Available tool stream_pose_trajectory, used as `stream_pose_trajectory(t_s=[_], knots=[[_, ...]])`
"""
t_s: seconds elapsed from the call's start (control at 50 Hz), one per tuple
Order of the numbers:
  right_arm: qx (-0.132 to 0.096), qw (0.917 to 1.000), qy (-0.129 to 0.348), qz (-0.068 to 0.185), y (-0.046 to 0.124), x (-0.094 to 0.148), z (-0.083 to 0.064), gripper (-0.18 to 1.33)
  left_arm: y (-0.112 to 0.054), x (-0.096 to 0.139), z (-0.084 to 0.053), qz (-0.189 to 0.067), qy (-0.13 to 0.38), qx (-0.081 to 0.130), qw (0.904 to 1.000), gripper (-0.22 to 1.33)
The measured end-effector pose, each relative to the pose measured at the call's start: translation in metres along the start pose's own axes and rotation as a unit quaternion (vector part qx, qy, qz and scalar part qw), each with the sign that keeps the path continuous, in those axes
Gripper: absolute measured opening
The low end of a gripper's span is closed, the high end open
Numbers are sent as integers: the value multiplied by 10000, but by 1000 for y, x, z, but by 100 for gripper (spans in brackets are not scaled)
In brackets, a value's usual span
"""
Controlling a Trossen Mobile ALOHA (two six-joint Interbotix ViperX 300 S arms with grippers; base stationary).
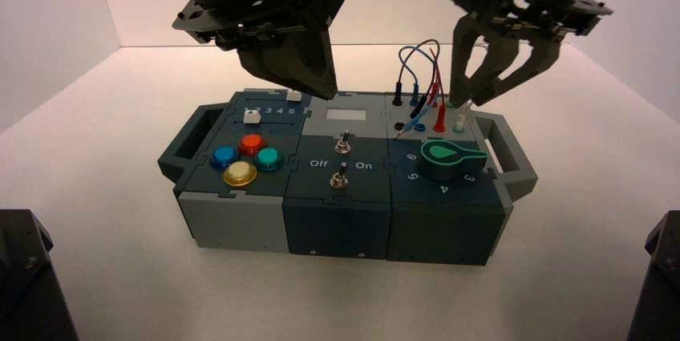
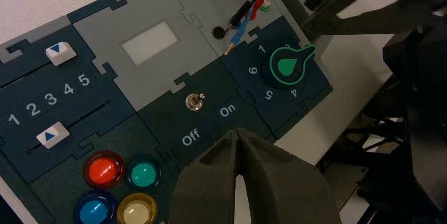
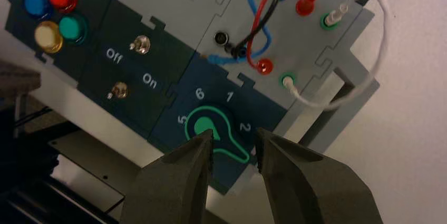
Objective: Pull the red wire.
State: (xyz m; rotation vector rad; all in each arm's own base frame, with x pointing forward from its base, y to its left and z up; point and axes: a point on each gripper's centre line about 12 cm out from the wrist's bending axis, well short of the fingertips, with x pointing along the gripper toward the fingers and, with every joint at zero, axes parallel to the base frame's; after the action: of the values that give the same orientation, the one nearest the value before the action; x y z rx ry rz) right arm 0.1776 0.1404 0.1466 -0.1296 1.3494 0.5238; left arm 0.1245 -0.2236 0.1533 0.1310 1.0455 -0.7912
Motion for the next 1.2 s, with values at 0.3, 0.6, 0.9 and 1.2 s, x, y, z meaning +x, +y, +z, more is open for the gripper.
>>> stream_pose_trajectory(t_s=[0.3, 0.6, 0.9, 1.2], knots=[[-83, 9997, 132, -165, -5, 17, 9, 81, 0, 0, 0, 0, 0, -8, 10000, -16], [-158, 9994, 147, -265, -7, 23, 17, 81, 0, 0, 0, 0, 0, 0, 10000, -16], [-228, 9988, 247, -353, -9, 34, 25, 81, -1, -1, 2, -12, -28, -6, 10000, -16], [-215, 9988, 198, -381, -11, 40, 29, 79, -1, 0, 3, -12, -28, 1, 10000, -16]])
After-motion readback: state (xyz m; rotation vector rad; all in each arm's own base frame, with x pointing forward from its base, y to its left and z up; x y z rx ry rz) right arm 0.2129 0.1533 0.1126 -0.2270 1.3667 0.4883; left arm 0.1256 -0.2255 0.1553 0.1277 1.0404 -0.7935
